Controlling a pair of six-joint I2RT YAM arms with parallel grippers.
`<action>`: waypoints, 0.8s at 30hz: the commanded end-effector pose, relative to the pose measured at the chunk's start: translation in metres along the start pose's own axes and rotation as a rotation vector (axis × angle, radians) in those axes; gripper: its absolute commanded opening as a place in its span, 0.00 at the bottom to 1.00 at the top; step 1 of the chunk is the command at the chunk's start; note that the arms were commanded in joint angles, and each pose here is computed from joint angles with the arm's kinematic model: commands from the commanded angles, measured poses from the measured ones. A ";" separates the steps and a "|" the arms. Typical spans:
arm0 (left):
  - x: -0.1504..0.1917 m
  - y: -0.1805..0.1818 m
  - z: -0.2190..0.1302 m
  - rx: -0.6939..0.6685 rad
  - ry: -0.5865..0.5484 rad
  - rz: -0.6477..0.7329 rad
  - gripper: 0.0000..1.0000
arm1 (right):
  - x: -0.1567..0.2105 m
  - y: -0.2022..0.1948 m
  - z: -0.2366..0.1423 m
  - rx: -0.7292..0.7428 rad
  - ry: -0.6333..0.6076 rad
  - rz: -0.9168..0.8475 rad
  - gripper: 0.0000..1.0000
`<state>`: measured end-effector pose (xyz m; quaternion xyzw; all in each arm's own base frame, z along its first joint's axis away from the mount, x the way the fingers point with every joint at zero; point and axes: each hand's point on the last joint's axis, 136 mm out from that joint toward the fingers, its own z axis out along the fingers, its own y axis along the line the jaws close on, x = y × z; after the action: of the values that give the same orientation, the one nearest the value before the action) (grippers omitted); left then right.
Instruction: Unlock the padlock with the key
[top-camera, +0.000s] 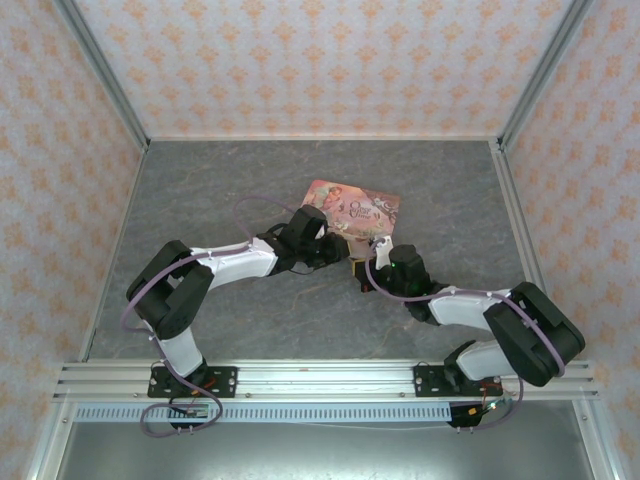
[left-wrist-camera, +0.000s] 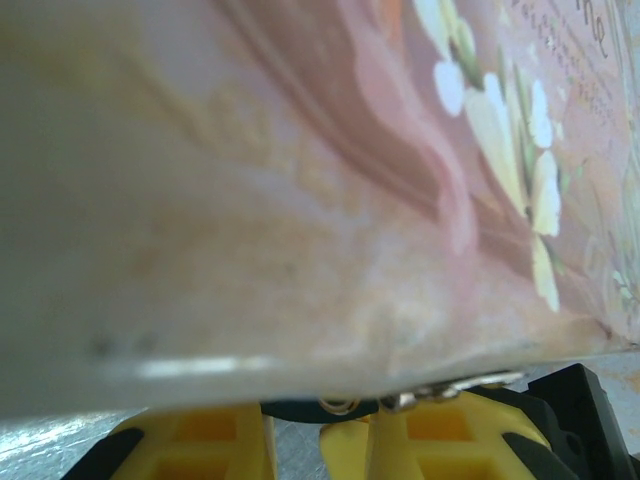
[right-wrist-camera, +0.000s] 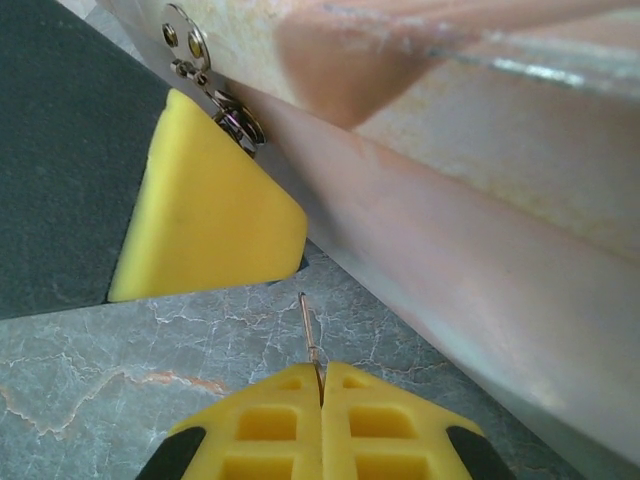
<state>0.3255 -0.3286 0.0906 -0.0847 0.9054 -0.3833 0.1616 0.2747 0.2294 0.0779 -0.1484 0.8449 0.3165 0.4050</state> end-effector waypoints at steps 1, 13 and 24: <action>-0.007 -0.036 -0.013 0.091 -0.013 0.010 0.11 | -0.025 0.012 0.000 -0.037 -0.081 -0.023 0.00; -0.006 -0.037 -0.013 0.096 -0.011 0.008 0.11 | -0.029 0.015 0.002 -0.055 -0.100 -0.017 0.00; -0.003 -0.047 -0.016 0.129 0.011 -0.006 0.11 | -0.037 0.014 -0.001 -0.042 -0.148 -0.044 0.00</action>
<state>0.3268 -0.3293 0.0928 -0.0944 0.9036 -0.3863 0.1594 0.2799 0.2317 0.0842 -0.1449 0.8357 0.3223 0.4204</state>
